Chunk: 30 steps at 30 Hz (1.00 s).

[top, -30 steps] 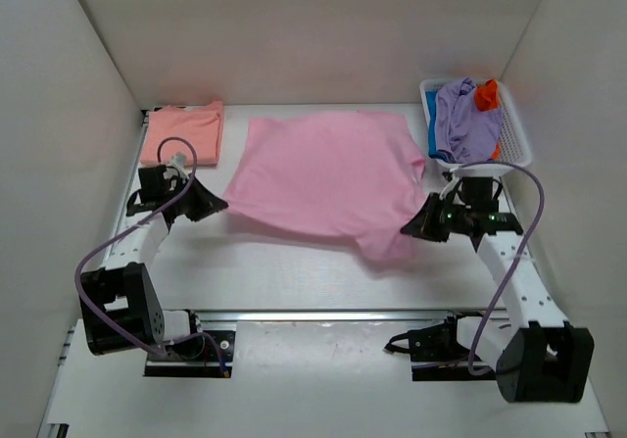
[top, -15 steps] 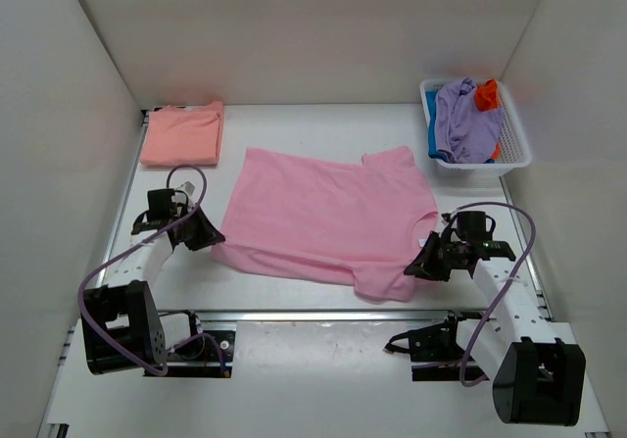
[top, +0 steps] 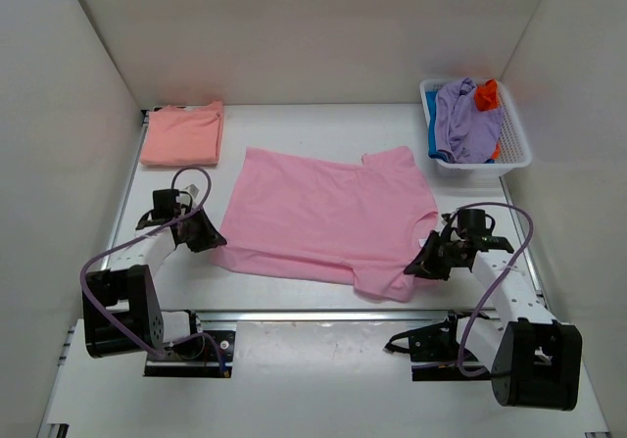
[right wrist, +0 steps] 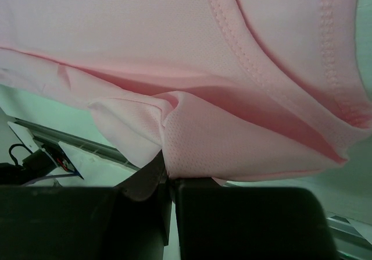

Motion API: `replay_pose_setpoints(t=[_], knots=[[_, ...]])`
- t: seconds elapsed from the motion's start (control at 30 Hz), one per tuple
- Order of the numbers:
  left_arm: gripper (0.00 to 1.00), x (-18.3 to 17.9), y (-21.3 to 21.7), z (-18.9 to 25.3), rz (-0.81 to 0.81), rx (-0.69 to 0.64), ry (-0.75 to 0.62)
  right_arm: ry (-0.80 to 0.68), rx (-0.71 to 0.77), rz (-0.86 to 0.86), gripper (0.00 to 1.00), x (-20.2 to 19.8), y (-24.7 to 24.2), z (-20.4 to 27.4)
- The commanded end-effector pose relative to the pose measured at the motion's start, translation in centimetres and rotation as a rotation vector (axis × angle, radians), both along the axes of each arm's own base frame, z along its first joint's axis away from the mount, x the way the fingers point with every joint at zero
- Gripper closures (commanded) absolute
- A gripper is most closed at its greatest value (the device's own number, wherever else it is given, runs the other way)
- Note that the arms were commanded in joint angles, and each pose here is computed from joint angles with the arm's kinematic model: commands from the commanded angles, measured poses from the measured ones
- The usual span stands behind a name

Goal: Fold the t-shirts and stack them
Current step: Fold the flattened tshirt in 1/3 of the way

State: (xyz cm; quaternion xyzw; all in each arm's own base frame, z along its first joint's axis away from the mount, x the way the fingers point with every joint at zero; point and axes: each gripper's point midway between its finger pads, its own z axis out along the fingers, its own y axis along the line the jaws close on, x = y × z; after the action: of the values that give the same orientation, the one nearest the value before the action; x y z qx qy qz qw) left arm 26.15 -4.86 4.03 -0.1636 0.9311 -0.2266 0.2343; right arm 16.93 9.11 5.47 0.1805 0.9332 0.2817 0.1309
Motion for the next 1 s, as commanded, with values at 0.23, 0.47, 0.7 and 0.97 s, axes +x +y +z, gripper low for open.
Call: replay_pose_setpoints(t=[0.23, 0.47, 0.7, 0.97], knots=[[0.89, 3.0, 0.4, 1.5, -0.006, 0.01, -0.072, -0.087, 0.0, 0.008, 1.0, 3.5, -0.7, 1.8], [0.85, 4.8, 0.2, 2.0, -0.016, -0.002, -0.089, -0.112, -0.002, 0.026, 1.0, 5.3, -0.6, 2.2], [0.62, 6.2, 0.3, 1.3, -0.015, -0.005, -0.064, -0.108, -0.011, 0.018, 1.0, 6.6, -1.1, 1.8], [0.39, 10.1, 0.8, 3.2, -0.021, -0.025, -0.104, -0.106, -0.024, 0.007, 1.0, 7.7, -1.7, 1.0]])
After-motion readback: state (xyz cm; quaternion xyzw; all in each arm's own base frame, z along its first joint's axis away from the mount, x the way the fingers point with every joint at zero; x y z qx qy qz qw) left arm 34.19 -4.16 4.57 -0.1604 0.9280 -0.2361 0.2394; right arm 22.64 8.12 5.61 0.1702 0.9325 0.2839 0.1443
